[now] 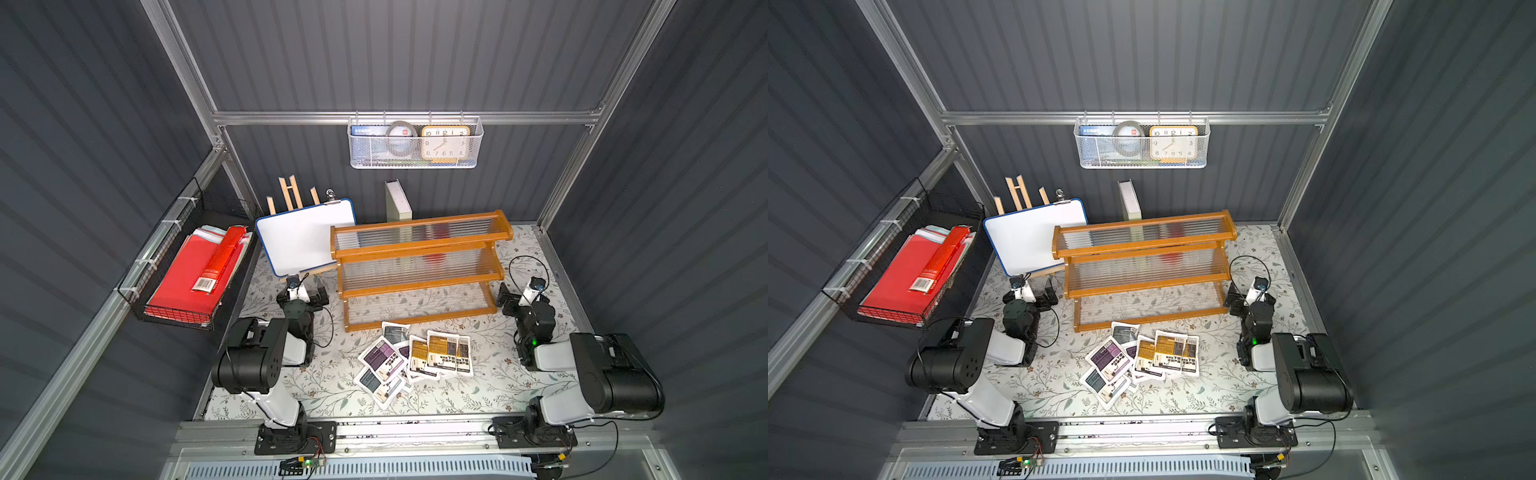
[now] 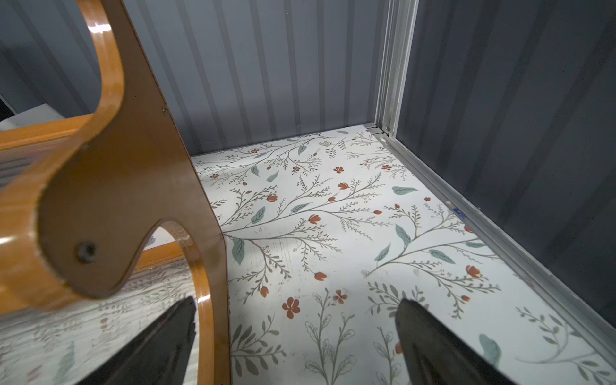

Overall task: Place the bagged coffee beans on the shelf by color
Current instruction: Pick up the bagged coffee beans at the center of the board.

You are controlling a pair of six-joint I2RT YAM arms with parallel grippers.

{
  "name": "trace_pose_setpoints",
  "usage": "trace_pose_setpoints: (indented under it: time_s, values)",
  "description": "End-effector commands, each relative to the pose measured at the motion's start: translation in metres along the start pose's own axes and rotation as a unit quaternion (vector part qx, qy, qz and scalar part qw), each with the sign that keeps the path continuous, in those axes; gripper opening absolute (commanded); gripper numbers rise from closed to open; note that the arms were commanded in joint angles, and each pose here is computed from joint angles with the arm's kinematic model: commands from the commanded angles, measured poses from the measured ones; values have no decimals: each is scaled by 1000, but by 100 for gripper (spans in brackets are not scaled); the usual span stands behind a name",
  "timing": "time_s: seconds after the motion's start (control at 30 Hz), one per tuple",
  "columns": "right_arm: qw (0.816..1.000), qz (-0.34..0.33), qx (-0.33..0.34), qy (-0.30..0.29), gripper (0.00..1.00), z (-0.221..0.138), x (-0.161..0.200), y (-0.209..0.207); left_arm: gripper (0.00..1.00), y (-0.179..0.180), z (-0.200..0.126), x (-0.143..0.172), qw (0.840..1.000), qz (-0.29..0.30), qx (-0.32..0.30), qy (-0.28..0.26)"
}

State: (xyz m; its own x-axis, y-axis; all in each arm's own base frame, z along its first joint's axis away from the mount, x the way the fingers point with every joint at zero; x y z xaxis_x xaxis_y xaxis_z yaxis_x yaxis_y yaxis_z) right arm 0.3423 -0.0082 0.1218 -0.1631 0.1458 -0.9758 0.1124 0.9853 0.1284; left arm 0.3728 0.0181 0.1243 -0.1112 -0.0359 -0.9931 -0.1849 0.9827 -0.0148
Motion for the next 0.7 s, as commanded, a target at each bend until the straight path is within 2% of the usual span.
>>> trace_pose_setpoints:
  time_s: [0.0,0.67]
  values:
    - [1000,2,0,-16,99,3,-9,2,99,-1,4,-3,1000,5,4,-6]
    - [1000,2,0,-14,99,3,-8,2,100,-1,4,-3,1000,5,4,-6]
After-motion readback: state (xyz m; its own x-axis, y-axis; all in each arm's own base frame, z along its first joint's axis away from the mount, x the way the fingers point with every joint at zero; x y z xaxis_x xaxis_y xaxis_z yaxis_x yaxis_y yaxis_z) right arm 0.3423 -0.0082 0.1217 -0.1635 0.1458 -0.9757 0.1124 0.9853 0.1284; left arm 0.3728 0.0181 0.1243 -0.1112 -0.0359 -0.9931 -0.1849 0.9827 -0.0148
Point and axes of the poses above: each gripper's point midway between its finger pads, its own z axis out along the fingers, its own y axis along the line the jaws close on, x = y × z, the point moved 3 cm from there along -z, back along the fingers, and after that the axes turned 3 degrees about z, right-handed, at the moved point
